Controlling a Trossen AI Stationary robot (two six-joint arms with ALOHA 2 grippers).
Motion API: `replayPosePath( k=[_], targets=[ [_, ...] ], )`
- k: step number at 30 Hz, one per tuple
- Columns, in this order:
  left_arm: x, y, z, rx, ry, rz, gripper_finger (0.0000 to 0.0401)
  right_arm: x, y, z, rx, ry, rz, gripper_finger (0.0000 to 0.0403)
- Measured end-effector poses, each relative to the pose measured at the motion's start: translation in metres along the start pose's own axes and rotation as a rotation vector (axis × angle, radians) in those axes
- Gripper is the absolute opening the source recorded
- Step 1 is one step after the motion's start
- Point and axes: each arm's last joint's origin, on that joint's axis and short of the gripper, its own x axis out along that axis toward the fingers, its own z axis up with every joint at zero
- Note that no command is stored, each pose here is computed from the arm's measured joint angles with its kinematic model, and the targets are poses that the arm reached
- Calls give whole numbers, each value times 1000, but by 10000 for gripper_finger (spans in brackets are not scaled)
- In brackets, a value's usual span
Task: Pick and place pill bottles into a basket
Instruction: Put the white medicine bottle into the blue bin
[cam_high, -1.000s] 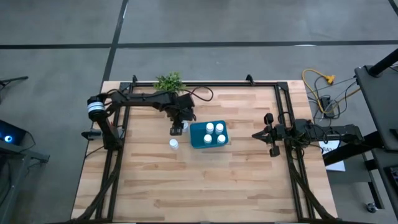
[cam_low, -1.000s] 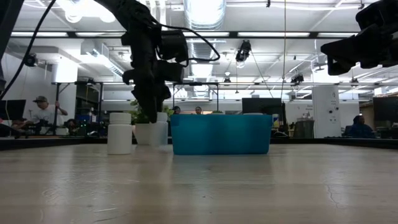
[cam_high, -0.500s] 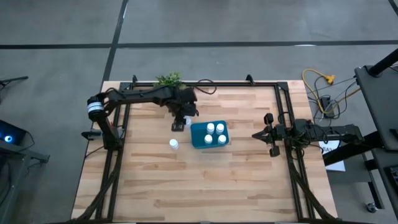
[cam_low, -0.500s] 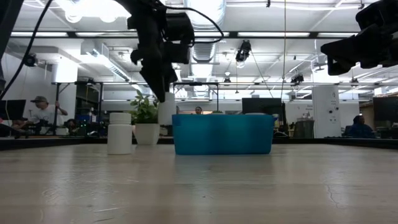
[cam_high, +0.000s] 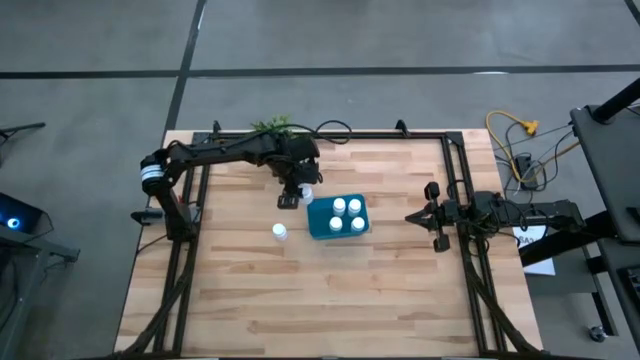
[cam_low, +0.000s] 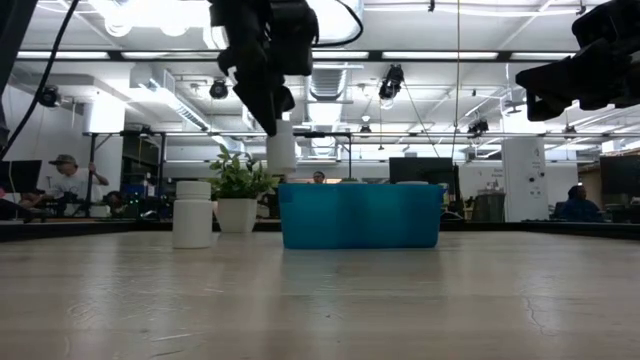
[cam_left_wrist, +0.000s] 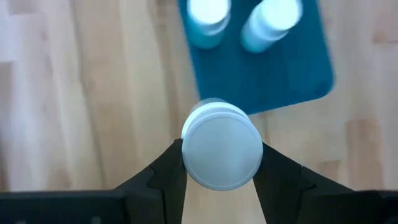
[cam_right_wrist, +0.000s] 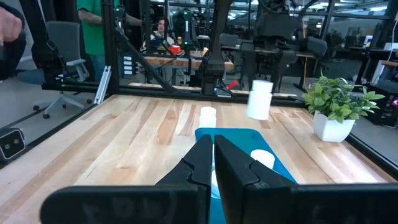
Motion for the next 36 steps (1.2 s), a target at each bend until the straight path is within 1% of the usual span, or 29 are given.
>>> replayPosePath(
  k=[4, 10, 13, 22, 25, 32, 36],
  targets=[
    [-1, -6, 4, 31, -30, -44, 138, 0, 0, 0, 0, 0, 0, 9],
    [1, -14, 10, 61, -58, -68, 138, 0, 0, 0, 0, 0, 0, 9],
    [1, -17, 13, 79, -90, -100, 138, 0, 0, 0, 0, 0, 0, 9],
    [5, -18, 17, 97, -141, -89, 138, 0, 0, 0, 0, 0, 0, 9],
    [14, -18, 19, 112, -136, -94, 138, 0, 0, 0, 0, 0, 0, 9],
    [46, -15, 21, 112, -32, -136, 138, 0, 0, 0, 0, 0, -1, 9],
    [49, -13, 24, 117, -31, -135, 138, 0, 0, 0, 0, 0, 0, 9]
  ],
)
